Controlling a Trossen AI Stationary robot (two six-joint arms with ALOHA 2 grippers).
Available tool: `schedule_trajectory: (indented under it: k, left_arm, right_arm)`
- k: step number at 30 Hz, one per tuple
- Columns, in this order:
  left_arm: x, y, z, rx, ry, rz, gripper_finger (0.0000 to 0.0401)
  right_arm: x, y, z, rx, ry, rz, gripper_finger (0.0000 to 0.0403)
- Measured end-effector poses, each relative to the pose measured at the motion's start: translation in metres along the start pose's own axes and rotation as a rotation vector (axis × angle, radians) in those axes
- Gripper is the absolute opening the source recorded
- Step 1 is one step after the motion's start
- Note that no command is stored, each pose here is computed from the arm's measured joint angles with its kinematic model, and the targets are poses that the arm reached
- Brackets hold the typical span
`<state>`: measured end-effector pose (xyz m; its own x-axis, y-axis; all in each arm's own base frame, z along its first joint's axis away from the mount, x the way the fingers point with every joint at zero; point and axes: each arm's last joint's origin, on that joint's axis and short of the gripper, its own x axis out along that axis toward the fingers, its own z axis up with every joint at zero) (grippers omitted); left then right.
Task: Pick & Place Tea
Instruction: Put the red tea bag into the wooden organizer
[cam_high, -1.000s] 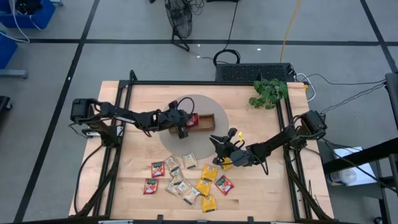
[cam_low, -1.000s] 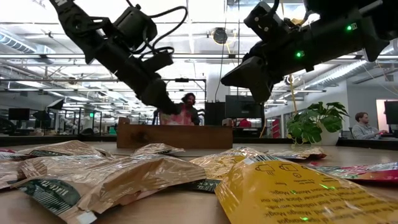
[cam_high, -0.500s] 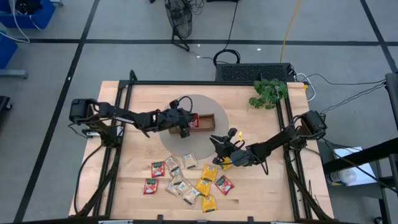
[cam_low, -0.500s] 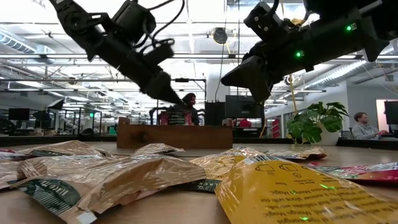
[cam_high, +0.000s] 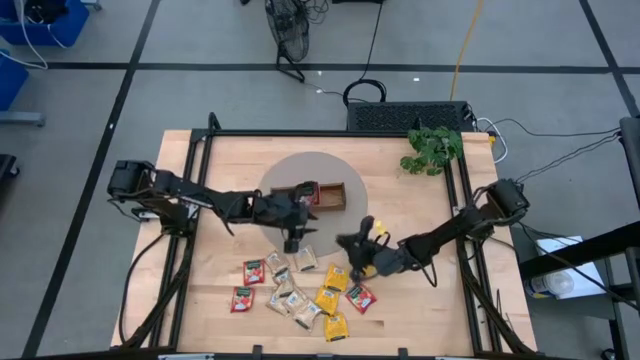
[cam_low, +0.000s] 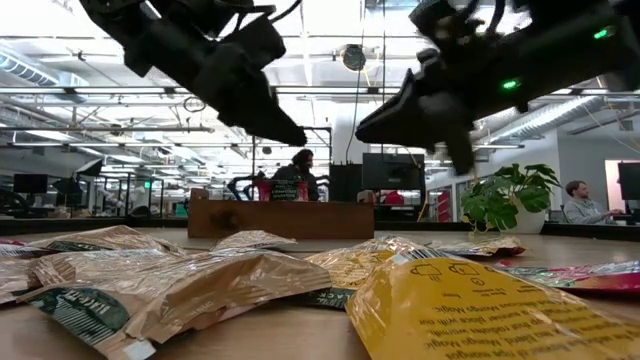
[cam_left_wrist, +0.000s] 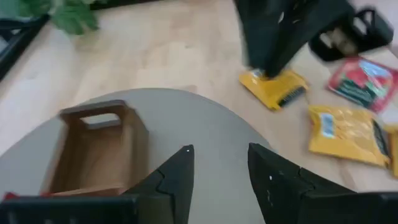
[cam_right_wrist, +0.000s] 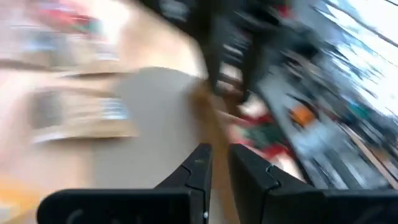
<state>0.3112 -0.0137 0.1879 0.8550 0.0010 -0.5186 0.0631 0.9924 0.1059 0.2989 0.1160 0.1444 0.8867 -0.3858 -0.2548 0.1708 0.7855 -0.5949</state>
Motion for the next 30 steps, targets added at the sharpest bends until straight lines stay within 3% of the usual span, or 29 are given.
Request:
schedule_trajectory:
  k: [3,8,12,14,18,22,25,30]
  left_arm:
    - [-0.007,-0.006,0.007,0.056,-0.033,0.010,0.0154]
    - [-0.010,-0.004,0.007,0.109,-0.019,0.117,0.0154]
    - [-0.014,0.006,0.012,0.070,-0.038,0.220,0.0154]
    - [-0.015,0.011,0.015,0.019,-0.073,0.239,0.0154]
    - [-0.015,0.016,0.017,-0.027,-0.100,0.254,0.0154]
    - [-0.015,0.021,0.015,-0.050,-0.089,0.266,0.0154]
    - [-0.015,0.024,0.014,-0.128,-0.092,0.271,0.0154]
    - [-0.015,0.025,0.015,-0.205,-0.107,0.270,0.0154]
  right_arm:
    - [-0.012,0.008,0.004,-0.078,-0.043,0.201,0.0045]
    - [-0.041,0.004,0.011,-0.094,-0.003,0.322,0.0096]
    - [-0.063,-0.014,0.034,0.202,-0.017,0.510,0.0154]
    - [-0.072,-0.017,0.047,0.266,-0.041,0.581,0.0176]
    - [-0.091,0.007,0.063,0.073,0.042,0.664,0.0202]
    - [-0.094,0.033,0.080,-0.114,0.272,0.697,0.0213]
    - [-0.091,0.058,0.077,-0.257,0.429,0.717,0.0214]
    - [-0.084,0.091,0.059,-0.397,0.489,0.713,0.0205]
